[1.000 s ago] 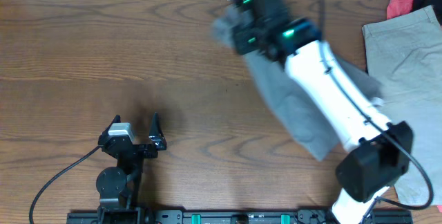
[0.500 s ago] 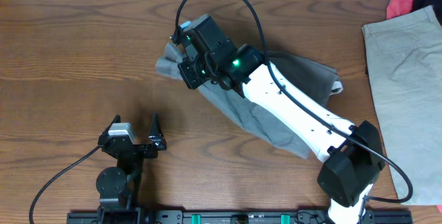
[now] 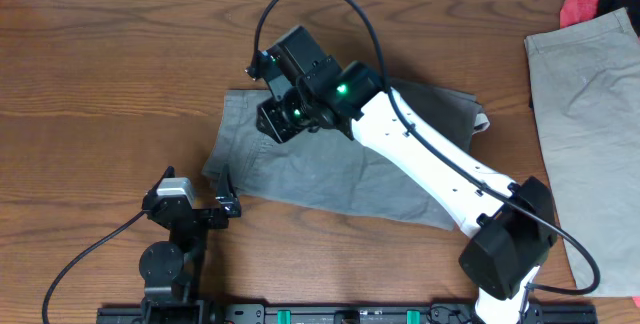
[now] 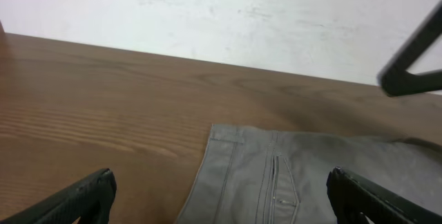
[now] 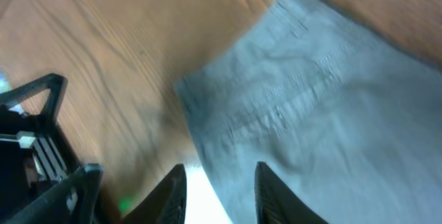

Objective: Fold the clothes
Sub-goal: 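Lift the grey shorts with the right gripper and drag them to table center, then lay the shorts flat and pull the right gripper back to the right edge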

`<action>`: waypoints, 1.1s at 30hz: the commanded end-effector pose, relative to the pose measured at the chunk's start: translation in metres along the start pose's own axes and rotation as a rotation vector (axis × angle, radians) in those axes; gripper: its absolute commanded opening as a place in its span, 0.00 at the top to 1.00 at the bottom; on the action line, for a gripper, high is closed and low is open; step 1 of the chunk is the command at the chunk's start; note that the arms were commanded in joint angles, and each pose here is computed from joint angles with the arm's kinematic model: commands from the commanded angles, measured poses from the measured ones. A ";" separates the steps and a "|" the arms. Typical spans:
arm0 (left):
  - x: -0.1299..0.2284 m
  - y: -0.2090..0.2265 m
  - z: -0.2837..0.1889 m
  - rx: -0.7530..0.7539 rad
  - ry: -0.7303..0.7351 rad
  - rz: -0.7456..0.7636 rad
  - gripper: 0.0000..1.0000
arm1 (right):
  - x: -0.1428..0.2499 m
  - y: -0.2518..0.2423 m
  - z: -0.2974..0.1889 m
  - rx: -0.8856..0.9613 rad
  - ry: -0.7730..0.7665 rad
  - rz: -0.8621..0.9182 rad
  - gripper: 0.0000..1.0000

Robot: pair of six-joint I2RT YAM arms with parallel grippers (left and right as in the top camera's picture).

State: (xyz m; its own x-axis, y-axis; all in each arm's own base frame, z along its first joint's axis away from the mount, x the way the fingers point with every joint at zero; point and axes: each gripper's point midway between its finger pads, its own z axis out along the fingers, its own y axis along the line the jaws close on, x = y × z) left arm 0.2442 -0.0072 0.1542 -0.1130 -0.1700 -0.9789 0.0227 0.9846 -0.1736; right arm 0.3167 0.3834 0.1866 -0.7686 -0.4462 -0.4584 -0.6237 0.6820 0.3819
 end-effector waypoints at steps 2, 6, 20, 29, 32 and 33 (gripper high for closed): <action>0.015 0.004 0.002 -0.009 0.037 0.004 0.02 | -0.016 -0.039 -0.050 0.193 -0.048 0.109 0.71; 0.015 0.004 0.002 -0.009 0.037 0.004 0.02 | 0.006 -0.098 -0.101 0.388 0.000 0.297 0.59; 0.015 0.004 0.002 -0.009 0.037 0.004 0.02 | 0.178 -0.251 -0.163 0.753 0.449 0.798 0.01; 0.015 0.004 0.002 -0.009 0.037 0.004 0.02 | 0.228 -0.292 -0.131 0.573 0.430 0.981 0.02; 0.015 0.004 0.002 -0.009 0.037 0.004 0.02 | 0.240 -0.296 -0.117 0.498 0.416 0.988 0.11; 0.015 0.004 0.002 -0.009 0.037 0.004 0.02 | 0.242 -0.295 -0.109 0.453 0.405 0.982 0.14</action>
State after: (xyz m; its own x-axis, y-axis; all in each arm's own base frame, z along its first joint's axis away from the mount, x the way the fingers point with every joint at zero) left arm 0.2442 -0.0072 0.1542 -0.1130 -0.1696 -0.9790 0.0228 0.9846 -0.1732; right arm 0.3072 -0.0011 0.0601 -0.9293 0.3354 0.1548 0.3334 0.9420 -0.0390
